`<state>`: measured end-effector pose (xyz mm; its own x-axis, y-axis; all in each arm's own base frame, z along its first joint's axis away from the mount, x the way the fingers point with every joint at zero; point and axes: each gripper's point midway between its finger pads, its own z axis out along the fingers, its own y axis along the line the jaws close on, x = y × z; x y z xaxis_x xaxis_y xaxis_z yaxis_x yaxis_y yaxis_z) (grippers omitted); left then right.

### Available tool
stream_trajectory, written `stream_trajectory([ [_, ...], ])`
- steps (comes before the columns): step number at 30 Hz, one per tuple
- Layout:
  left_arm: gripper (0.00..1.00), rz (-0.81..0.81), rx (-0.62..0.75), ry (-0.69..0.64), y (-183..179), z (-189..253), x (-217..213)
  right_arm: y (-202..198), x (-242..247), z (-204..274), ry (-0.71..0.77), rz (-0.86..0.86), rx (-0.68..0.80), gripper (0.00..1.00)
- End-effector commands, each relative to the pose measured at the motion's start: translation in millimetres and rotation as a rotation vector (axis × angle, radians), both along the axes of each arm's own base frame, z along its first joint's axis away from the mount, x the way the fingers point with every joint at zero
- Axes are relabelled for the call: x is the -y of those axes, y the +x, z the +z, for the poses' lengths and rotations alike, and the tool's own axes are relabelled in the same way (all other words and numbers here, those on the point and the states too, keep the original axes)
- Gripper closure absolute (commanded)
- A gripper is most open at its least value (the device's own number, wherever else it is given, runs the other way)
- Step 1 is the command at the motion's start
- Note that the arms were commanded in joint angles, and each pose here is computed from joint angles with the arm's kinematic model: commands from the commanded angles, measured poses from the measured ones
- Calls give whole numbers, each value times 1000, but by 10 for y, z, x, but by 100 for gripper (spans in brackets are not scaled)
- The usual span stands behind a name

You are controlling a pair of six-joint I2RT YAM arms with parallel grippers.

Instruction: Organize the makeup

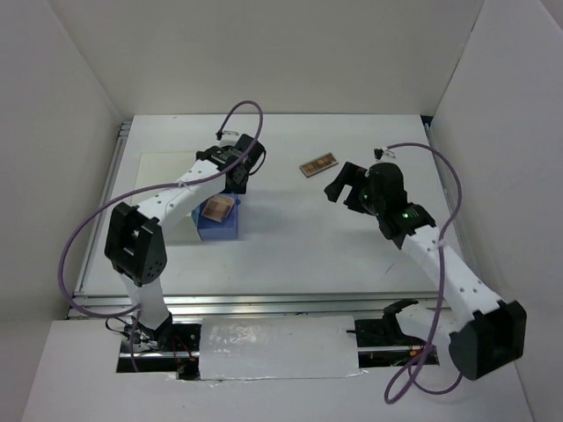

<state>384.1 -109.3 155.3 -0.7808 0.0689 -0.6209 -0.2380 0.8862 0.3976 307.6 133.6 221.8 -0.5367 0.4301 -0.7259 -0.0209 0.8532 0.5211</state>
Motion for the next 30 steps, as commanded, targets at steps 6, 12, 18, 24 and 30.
stream_trajectory([
  [6,1,-131,101,-270,-324,558,292,1215,-52,-564,-121,-237,-256,0],
  [12,1,-224,113,-294,-694,741,337,1980,-96,-1255,-208,-472,-506,0],
  [18,1,-300,131,-297,-925,806,306,2374,-208,-1542,-133,-534,-514,0],
  [24,1,-332,126,-316,-1028,722,309,2566,-285,-1607,-58,-485,-515,0],
  [30,1,-390,170,-402,-1084,866,413,2547,-298,-1853,-130,-424,-590,0],
])
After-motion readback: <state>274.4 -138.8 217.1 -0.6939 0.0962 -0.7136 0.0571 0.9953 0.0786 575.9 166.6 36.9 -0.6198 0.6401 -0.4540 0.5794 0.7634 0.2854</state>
